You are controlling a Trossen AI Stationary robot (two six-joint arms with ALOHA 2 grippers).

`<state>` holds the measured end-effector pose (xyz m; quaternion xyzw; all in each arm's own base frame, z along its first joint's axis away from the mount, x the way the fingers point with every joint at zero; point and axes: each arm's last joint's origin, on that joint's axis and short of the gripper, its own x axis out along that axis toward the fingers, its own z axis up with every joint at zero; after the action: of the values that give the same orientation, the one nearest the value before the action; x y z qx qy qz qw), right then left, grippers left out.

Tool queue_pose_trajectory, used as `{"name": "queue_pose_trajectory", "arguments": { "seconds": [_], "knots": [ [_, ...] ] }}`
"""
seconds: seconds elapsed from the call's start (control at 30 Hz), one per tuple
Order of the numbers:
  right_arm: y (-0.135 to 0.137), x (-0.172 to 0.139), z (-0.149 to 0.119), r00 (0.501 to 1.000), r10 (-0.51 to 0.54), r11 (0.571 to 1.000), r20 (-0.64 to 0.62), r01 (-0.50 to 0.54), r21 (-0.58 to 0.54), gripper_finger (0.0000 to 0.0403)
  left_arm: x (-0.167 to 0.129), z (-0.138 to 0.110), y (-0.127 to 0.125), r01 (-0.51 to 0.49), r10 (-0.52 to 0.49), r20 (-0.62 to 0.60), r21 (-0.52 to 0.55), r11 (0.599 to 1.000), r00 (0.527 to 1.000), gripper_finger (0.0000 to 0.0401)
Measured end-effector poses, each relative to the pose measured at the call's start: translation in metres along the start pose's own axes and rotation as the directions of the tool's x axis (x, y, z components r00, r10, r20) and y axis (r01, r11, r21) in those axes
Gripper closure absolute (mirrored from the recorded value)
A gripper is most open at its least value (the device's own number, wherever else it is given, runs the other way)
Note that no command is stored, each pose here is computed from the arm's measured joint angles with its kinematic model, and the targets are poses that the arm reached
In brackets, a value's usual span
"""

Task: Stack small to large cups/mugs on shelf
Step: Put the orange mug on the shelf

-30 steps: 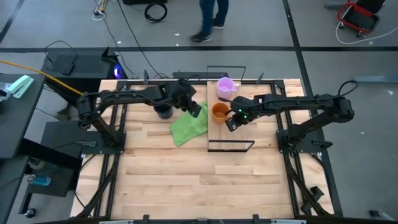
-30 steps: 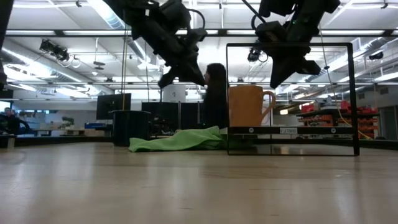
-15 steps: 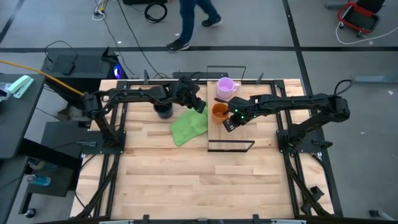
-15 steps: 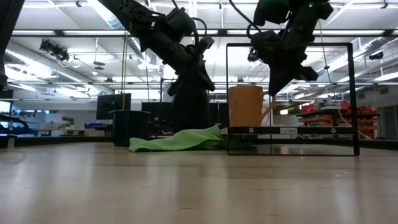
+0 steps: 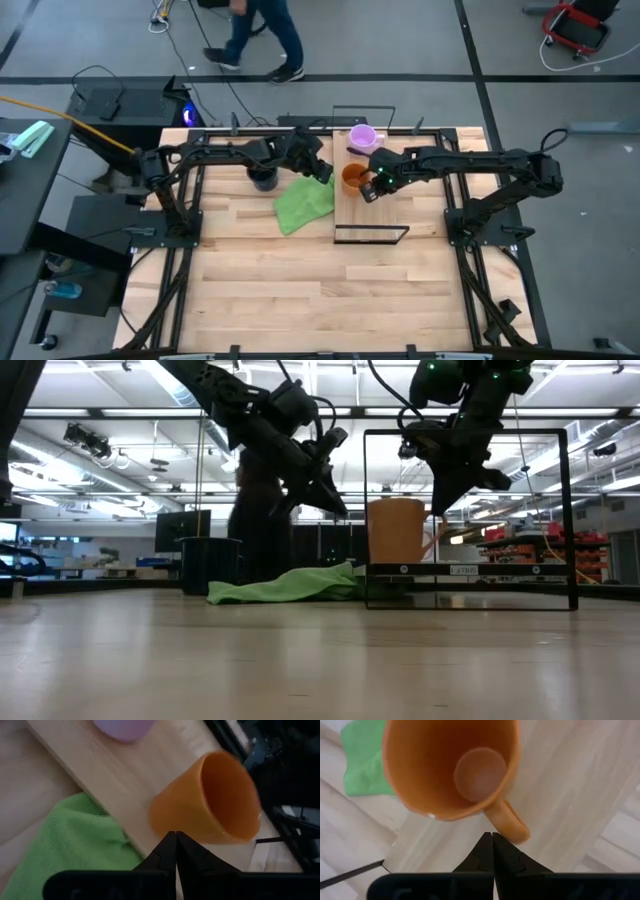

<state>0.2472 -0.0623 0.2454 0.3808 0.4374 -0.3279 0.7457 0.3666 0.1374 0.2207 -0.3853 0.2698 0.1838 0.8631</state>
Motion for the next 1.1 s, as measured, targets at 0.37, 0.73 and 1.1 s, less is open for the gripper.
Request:
{"name": "queue_pose_trajectory", "arguments": {
  "seconds": [0.37, 0.73, 1.1],
  "knots": [
    [-0.006, 0.0, 0.006, 1.0, -0.011, 1.0, 0.019, 0.011, 0.018, 0.0403, 0.001, 0.0, -0.003, 0.018, -0.018, 0.016, 0.005, 1.0, 1.0, 0.0383],
    [-0.012, 0.0, 0.012, 0.999, -0.024, 0.999, 0.03, 0.022, 0.042, 0.0403, 0.001, 0.0, -0.003, 0.018, -0.018, 0.016, 0.005, 1.0, 1.0, 0.0383],
    [-0.011, -0.042, 0.009, 0.991, 0.071, 0.997, 0.113, -0.074, 0.026, 0.0403, 0.027, -0.012, 0.011, -0.018, 0.015, -0.044, -0.069, 0.997, 0.999, 0.0388]
  ]
}}
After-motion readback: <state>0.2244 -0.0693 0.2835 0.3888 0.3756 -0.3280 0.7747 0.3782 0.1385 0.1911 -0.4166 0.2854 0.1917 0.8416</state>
